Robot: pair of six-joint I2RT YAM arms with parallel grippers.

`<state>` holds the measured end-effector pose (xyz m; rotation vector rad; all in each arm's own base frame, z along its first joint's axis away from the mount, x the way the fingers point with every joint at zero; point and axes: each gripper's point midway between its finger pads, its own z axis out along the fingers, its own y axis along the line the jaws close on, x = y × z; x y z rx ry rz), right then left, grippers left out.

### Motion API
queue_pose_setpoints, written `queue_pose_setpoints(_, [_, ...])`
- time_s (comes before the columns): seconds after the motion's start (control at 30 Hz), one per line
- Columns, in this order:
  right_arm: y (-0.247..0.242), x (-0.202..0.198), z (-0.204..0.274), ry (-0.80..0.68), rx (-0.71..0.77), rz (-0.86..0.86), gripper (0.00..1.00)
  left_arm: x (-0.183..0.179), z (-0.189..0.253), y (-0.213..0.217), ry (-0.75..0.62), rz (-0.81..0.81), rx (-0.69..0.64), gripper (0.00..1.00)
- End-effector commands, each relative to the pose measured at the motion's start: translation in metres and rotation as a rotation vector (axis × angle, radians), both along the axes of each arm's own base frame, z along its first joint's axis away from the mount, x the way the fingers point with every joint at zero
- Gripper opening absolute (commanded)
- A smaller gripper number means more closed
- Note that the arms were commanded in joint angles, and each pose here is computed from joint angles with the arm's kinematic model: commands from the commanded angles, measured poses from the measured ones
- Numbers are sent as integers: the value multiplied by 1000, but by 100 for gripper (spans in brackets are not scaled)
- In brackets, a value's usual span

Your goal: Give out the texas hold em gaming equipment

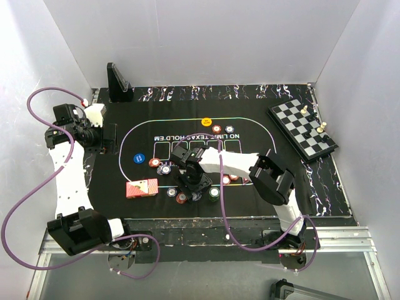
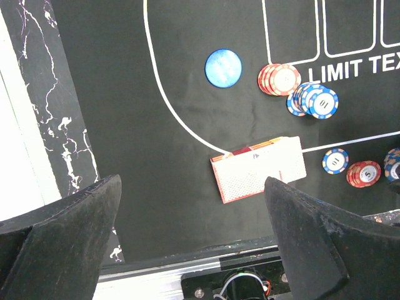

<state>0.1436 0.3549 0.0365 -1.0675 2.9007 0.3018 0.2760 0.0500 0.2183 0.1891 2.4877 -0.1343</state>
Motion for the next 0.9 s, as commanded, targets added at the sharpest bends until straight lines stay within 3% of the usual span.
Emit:
queue_pose_setpoints(0.0, [0, -8, -12, 52, -13, 3, 73, -1, 13, 2, -36, -4, 19, 100])
queue_pose_setpoints(0.33, [4, -8, -19, 41, -18, 14, 73, -1, 11, 1, -34, -5, 16, 100])
queue_pose_setpoints(0.47, [5, -7, -23, 39, -19, 18, 67, -2, 8, 1, -30, -7, 17, 100])
queue_pose_setpoints(0.6, [7, -10, -24, 42, -21, 27, 50, -2, 7, 1, -29, -6, 21, 100])
queue_pose_setpoints(0.83, [4, -11, -19, 12, -25, 40, 1, -1, 7, 1, -32, -8, 16, 100])
queue_pose_setpoints(0.87, [4, -9, -18, 2, -25, 39, 1, -2, 8, 1, -33, -7, 18, 100])
